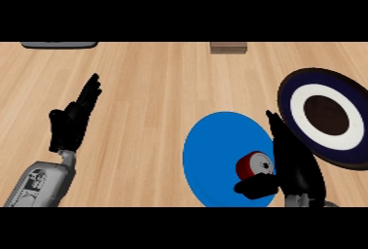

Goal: Pick the can from the plate and place it in the plate

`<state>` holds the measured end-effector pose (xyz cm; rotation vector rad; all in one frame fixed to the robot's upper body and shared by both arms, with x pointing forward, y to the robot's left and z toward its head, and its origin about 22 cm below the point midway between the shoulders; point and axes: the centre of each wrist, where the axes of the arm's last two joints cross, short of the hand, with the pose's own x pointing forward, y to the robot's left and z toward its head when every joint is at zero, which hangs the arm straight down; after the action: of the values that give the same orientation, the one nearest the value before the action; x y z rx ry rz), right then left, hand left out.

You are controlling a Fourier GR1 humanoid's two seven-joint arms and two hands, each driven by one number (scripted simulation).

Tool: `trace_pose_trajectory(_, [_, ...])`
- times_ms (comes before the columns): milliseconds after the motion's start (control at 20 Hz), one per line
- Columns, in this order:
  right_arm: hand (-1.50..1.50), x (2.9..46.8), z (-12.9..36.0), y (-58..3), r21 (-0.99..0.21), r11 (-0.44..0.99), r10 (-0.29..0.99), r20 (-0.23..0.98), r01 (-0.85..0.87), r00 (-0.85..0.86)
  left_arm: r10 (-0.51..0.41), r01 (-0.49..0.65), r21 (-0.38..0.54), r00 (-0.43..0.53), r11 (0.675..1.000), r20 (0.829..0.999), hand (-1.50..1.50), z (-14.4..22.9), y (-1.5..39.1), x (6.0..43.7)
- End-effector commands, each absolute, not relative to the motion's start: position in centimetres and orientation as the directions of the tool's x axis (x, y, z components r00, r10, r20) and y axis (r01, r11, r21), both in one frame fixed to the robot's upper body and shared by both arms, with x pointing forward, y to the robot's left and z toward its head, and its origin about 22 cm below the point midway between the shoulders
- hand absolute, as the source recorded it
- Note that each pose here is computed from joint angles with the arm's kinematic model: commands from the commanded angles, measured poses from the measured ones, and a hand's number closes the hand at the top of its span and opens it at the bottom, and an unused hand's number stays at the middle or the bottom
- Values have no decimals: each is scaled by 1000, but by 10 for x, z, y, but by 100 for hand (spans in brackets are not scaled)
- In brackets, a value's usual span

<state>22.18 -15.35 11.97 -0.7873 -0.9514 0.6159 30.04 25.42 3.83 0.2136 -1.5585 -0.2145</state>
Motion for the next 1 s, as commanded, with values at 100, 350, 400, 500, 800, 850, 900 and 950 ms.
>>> trace_pose_trajectory(100, [-150, 233, 103, -148, -814, 535, 730, 309, -228, 610, -285, 10, 285, -3, 958, 958, 0, 28, 240, 292])
trace_pose_trajectory(350, [-150, 228, 80, -155, -806, 530, 734, 280, -264, 618, -267, -5, 267, -2, 964, 964, 0, 39, 239, 308])
trace_pose_trajectory(400, [-150, 243, 77, -157, -796, 555, 710, 301, -242, 637, -277, -4, 277, 6, 961, 961, 0, 27, 245, 299])
trace_pose_trajectory(500, [-150, 238, 81, -139, -803, 540, 717, 282, -252, 637, -282, 2, 282, -1, 959, 959, 0, 40, 270, 305])
trace_pose_trajectory(800, [-150, 220, 69, -143, -798, 539, 719, 269, -270, 641, -280, -14, 280, 5, 960, 960, 0, 38, 281, 299])
trace_pose_trajectory(850, [150, 244, 73, -155, -813, 526, 733, 285, -249, 618, -281, -11, 280, -16, 960, 960, 0, 24, 265, 291])
trace_pose_trajectory(900, [150, 239, 75, -149, -826, 520, 732, 302, -215, 611, -278, -4, 278, -5, 961, 961, 0, 59, 248, 310])
trace_pose_trajectory(950, [150, 242, 77, -149, -844, 501, 735, 298, -192, 609, -276, -10, 276, 3, 961, 961, 0, 35, 253, 301])
